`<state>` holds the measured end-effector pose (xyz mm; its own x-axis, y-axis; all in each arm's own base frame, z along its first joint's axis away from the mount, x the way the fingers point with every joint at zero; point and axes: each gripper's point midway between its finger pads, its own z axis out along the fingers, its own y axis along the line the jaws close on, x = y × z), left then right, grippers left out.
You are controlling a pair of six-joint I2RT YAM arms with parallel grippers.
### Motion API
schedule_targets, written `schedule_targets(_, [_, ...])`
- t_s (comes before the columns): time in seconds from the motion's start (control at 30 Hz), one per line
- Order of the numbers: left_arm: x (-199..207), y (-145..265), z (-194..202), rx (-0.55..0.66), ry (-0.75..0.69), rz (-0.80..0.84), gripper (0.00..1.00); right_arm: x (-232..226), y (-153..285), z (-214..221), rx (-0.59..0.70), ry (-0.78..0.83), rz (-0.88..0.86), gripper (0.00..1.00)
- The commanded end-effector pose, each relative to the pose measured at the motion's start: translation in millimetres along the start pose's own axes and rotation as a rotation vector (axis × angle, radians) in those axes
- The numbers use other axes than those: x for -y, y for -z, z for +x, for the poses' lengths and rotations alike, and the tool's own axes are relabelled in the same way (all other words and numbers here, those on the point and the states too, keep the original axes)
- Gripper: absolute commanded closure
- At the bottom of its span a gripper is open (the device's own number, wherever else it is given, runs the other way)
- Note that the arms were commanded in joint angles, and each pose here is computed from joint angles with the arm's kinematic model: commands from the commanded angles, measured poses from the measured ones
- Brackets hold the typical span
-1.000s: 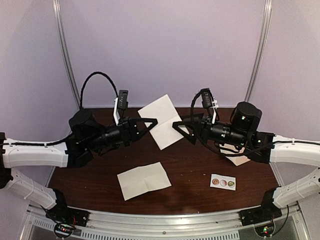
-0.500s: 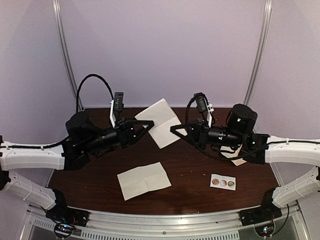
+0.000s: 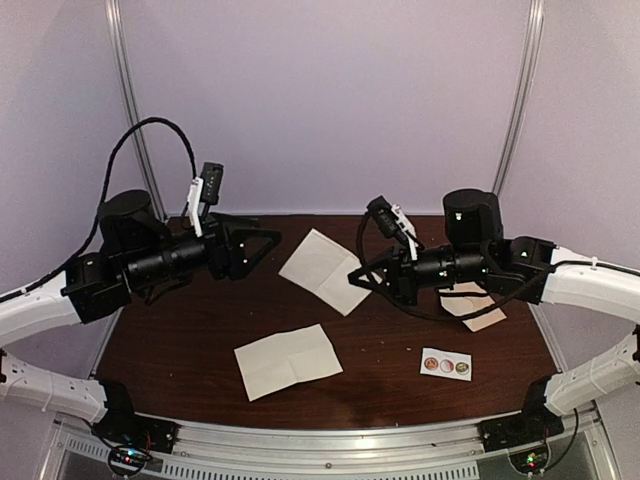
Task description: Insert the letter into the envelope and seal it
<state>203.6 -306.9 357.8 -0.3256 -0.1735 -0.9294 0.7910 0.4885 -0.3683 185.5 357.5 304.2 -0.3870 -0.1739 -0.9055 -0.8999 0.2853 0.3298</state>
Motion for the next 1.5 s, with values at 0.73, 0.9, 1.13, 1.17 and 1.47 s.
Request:
schedule_targets(0.73, [31,-37,46,-0.204,-0.151,0.248,1.0,42,3,-2,-0.09,0.072,0.243,0.53])
schedule_targets(0.9, [26,-15,-10,0.153,-0.075,0.198,1.0,43,36,-44,0.243,-0.048,0.227,0.14])
schedule_targets(1.13, [24,12,-48,0.392,-0.025,0.182,1.0,20,54,-64,0.572,-0.188,0.016,0.06])
schedule_targets(1.17, [25,14,-51,0.409,-0.02,0.189,1.0,16,53,-65,0.586,-0.196,-0.011,0.06])
schedule_targets(1.47, [33,18,-59,0.473,0.043,0.269,1.0,-10,25,-88,0.631,-0.166,-0.154,0.27])
